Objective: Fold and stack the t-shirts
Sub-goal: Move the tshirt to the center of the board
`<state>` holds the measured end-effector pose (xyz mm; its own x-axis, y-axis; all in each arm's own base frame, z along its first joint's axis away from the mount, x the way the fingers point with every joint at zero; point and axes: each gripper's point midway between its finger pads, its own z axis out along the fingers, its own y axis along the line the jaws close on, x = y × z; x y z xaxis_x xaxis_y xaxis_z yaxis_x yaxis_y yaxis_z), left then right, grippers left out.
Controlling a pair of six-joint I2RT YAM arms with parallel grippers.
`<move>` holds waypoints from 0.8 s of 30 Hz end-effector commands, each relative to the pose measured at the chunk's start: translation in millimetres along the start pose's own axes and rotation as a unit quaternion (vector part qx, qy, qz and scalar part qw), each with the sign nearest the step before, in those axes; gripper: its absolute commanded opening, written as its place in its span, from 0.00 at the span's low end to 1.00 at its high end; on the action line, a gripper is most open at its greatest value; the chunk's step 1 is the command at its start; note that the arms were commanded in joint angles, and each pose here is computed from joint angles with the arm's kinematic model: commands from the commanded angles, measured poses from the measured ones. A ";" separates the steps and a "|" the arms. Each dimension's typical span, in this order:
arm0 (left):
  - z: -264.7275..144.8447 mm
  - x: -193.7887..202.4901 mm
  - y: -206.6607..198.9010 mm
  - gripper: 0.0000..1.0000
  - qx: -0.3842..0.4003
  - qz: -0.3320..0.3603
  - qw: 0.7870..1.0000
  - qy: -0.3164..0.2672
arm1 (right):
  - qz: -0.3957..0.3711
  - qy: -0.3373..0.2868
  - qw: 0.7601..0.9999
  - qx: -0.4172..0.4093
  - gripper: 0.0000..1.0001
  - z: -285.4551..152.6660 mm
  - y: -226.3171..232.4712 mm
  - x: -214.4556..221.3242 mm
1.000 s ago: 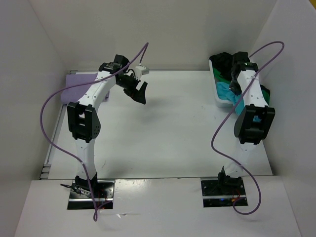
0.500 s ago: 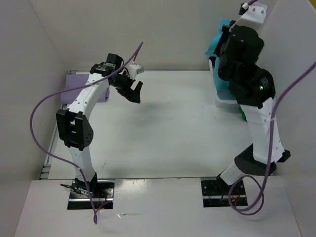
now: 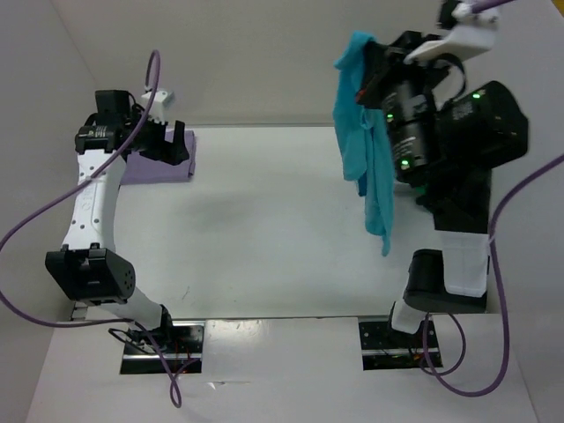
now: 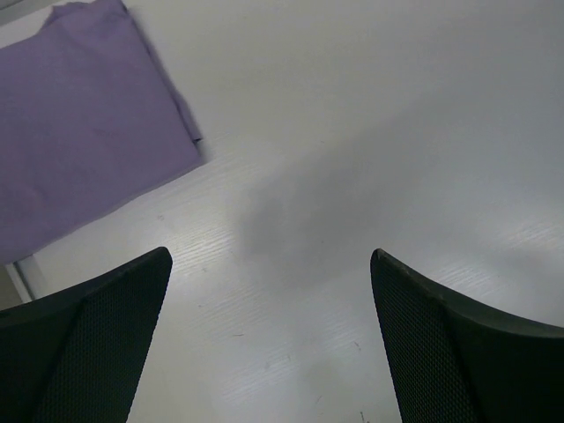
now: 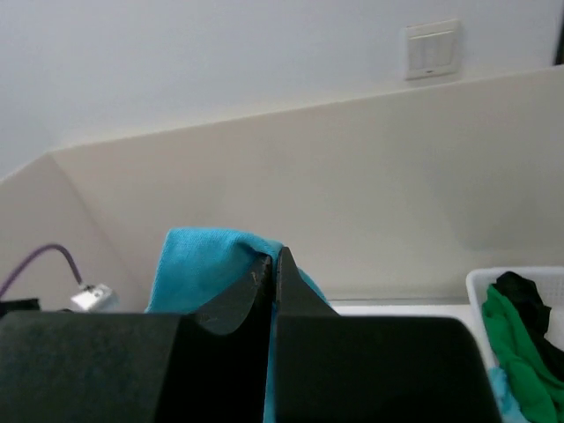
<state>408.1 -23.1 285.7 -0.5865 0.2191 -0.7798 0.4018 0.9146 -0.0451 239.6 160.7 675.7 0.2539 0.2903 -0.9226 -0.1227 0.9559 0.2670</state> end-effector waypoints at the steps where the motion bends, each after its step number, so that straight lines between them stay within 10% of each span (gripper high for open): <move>1: -26.4 -15.5 -4.2 1.00 0.000 -0.006 0.999 -0.046 | -0.013 -0.012 1.000 -0.018 0.00 4.9 28.0 3.9; 16: -29.8 -6.1 5.8 1.00 -0.010 -0.029 0.999 -0.044 | -0.017 -0.014 0.999 -0.035 0.00 -7.4 57.7 5.7; 24: -36.7 -14.9 26.8 1.00 -0.053 -0.029 0.997 -0.050 | -0.110 0.204 0.972 0.049 0.00 63.6 15.6 227.2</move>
<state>393.0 3.9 303.4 -0.5661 0.1501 -0.8106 0.3205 0.9460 -0.0486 315.4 232.9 585.3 0.1092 0.0613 -0.9921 -0.0135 0.9981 0.0602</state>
